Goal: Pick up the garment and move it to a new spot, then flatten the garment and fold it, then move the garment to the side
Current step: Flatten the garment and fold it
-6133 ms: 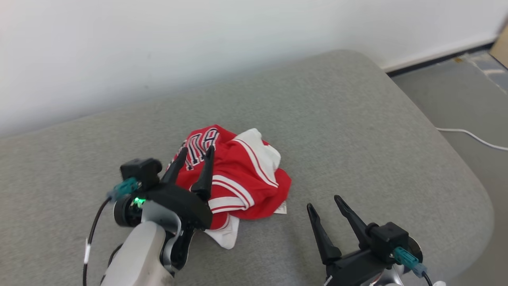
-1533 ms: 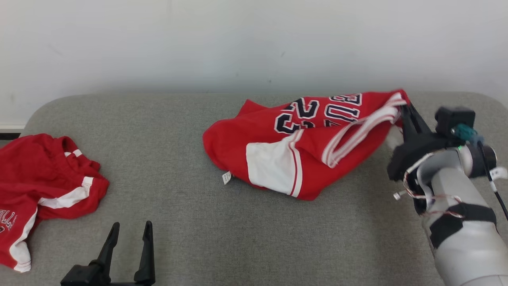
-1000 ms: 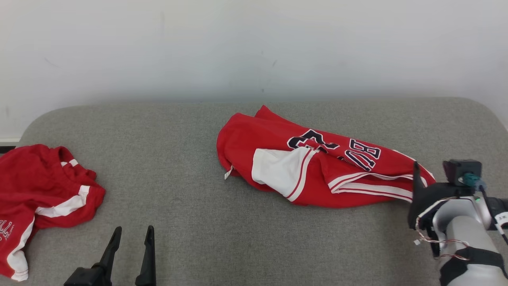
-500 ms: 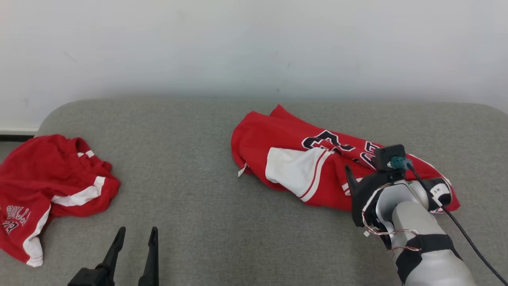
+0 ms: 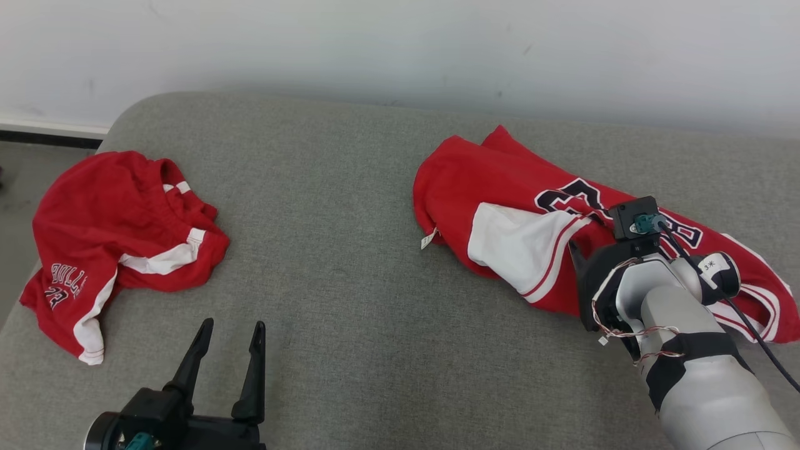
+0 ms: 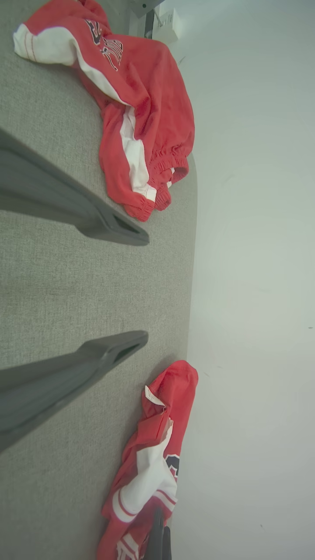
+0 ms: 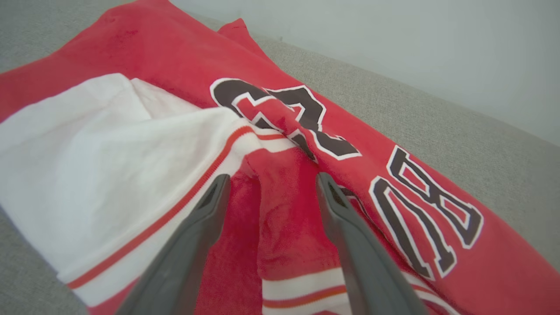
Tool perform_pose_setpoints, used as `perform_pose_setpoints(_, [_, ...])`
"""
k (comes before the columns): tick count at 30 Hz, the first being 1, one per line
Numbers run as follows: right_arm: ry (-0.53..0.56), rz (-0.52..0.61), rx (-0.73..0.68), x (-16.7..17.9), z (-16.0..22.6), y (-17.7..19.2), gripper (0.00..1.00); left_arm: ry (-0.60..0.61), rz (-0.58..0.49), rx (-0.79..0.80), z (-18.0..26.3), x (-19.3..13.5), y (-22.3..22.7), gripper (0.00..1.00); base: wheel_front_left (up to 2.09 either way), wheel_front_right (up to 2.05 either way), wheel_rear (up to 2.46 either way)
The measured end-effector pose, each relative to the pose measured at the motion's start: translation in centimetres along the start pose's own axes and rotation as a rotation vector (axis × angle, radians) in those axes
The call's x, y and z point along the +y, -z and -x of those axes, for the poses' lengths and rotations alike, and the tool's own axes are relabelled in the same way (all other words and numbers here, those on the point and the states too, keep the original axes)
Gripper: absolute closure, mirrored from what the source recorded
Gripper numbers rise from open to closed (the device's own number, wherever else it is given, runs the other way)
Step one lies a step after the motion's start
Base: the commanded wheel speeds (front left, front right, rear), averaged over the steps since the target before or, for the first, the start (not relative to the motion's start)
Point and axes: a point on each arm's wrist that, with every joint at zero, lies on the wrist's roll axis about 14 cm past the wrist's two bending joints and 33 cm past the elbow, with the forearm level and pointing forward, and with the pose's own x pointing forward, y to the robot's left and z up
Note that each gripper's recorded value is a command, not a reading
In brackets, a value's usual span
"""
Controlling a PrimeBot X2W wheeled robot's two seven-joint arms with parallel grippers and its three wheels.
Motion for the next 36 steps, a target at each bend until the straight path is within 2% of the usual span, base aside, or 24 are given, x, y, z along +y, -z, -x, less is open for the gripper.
perform_pose_setpoints(1, [-0.007,0.001,0.004,0.3,-0.3,0.1,0.0,-0.003,-0.001,0.002,0.0,0.2,0.1,0.0,0.0,0.0,0.0])
perform_pose_setpoints(2, [-0.013,0.002,0.009,0.4,-0.6,0.2,0.45,-0.008,-0.003,0.006,-0.1,0.3,0.2,0.0,0.0,0.0,0.0])
perform_pose_setpoints(3, [-0.017,0.002,0.006,0.5,-0.9,0.2,0.78,-0.013,-0.004,0.01,-0.1,0.5,0.3,0.0,0.0,0.0,0.0])
perform_pose_setpoints(4, [-0.02,0.002,0.006,0.6,-1.2,0.1,1.0,-0.019,-0.005,0.014,-0.1,0.7,0.4,0.0,0.0,0.0,0.0])
perform_pose_setpoints(12, [-0.009,-0.015,-0.157,0.1,-0.8,-1.9,1.0,-0.036,-0.003,0.019,-0.5,1.1,0.6,0.0,0.0,0.0,0.0])
perform_pose_setpoints(15, [0.006,-0.033,-0.197,-0.3,0.4,-1.1,1.0,-0.034,0.001,0.015,-0.5,1.0,0.6,0.0,0.0,0.0,0.0])
perform_pose_setpoints(19, [0.072,-0.052,-0.246,-2.8,2.6,0.1,1.0,-0.014,0.012,0.009,-0.7,0.3,0.5,0.0,0.0,0.0,0.0])
perform_pose_setpoints(23, [0.15,-0.06,-0.254,-5.6,5.6,2.5,1.0,0.018,0.025,0.004,-0.9,-0.9,0.4,0.0,0.0,0.0,0.0])
perform_pose_setpoints(26, [0.176,-0.064,-0.246,-6.3,7.1,3.6,1.0,0.035,0.033,-0.001,-1.0,-1.6,0.3,0.0,0.0,0.0,0.0])
perform_pose_setpoints(32, [0.292,-0.13,-0.178,-9.3,12.4,7.7,1.0,0.068,0.042,-0.02,-1.2,-2.9,-0.3,0.0,0.0,0.0,0.0])
perform_pose_setpoints(36, [0.35,-0.188,-0.123,-9.8,15.6,10.3,1.0,0.081,0.046,-0.023,-1.1,-3.4,-0.4,0.0,0.0,0.0,0.0])
